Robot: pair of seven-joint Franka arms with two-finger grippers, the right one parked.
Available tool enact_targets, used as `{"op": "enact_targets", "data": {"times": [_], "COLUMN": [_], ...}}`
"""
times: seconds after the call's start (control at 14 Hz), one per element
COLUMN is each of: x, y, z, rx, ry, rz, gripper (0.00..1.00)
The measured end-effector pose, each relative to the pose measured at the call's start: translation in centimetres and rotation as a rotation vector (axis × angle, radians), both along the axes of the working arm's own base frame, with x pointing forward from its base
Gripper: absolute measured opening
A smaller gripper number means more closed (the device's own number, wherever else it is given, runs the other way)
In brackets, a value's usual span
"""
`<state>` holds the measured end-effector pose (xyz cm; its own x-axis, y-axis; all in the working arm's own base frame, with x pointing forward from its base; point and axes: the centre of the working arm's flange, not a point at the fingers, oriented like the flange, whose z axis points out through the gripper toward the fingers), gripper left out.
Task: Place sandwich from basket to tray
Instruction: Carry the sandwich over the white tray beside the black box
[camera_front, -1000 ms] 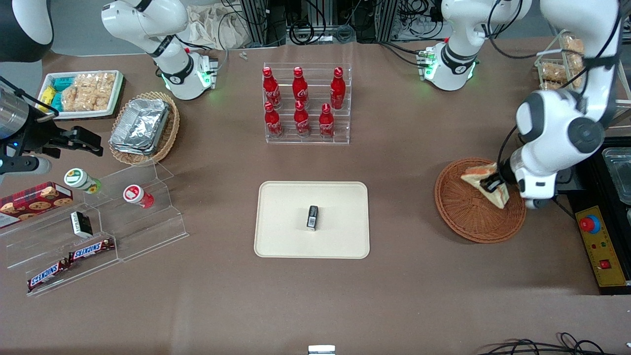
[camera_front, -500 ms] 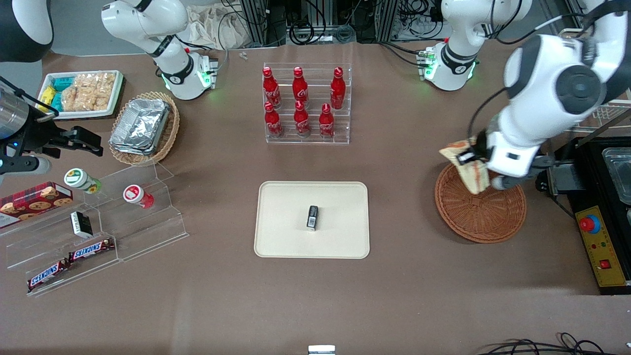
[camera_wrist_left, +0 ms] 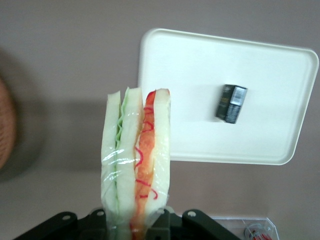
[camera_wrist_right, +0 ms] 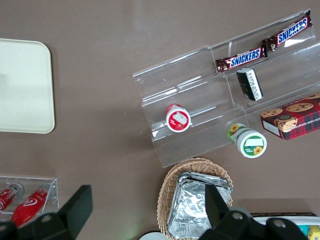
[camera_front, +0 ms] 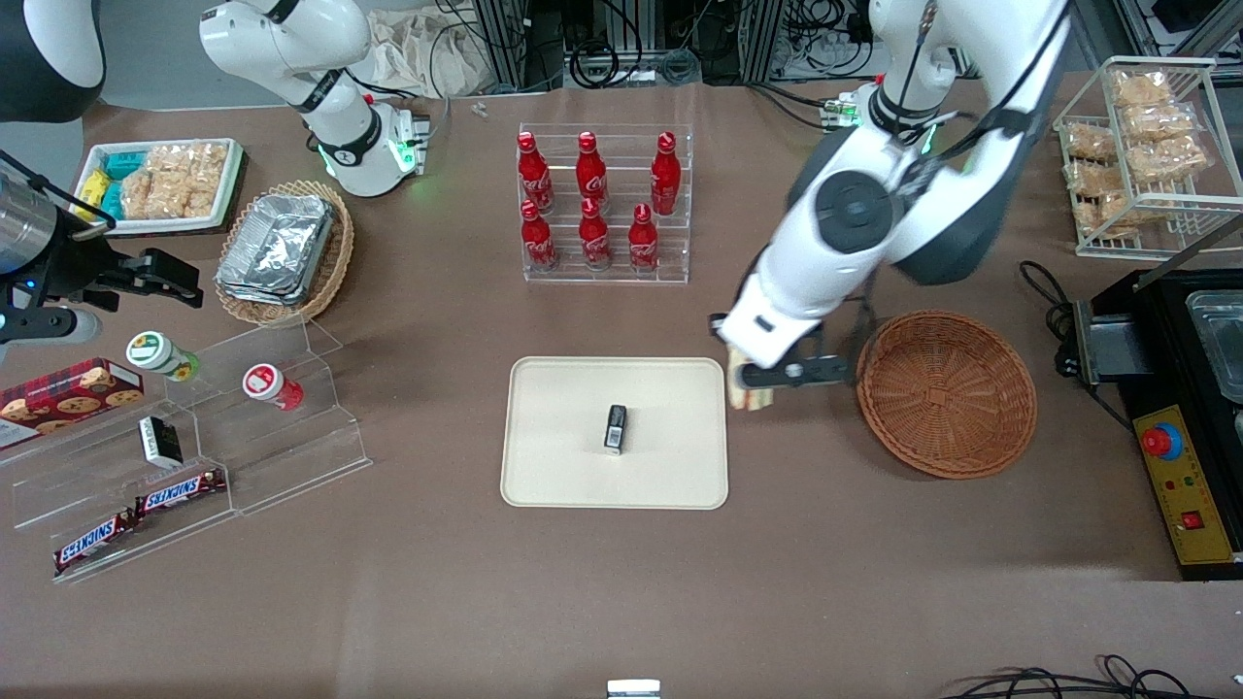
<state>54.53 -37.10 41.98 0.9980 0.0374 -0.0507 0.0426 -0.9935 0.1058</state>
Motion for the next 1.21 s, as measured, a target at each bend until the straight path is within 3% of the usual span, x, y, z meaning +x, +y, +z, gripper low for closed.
{"op": "enact_targets", "data": {"times": [0.14, 0.36, 0.71, 1.07, 1.21], "x": [0.0, 1.6, 1.9, 2.4, 2.8], "y": [-2.6, -3.5, -3.7, -2.9, -3.0], "z": [-4.8, -11.2, -17.4, -19.0, -18.2], "rx": [0.006, 0.007, 0.040, 0.057, 0.046], "ry": [-0.012, -0.088, -0.082, -0.070, -0.088], "rz": [-0.052, -0.108, -0.161, -0.153, -0.149], "gripper": [0.17, 0.17, 0.19, 0.67, 0.86]}}
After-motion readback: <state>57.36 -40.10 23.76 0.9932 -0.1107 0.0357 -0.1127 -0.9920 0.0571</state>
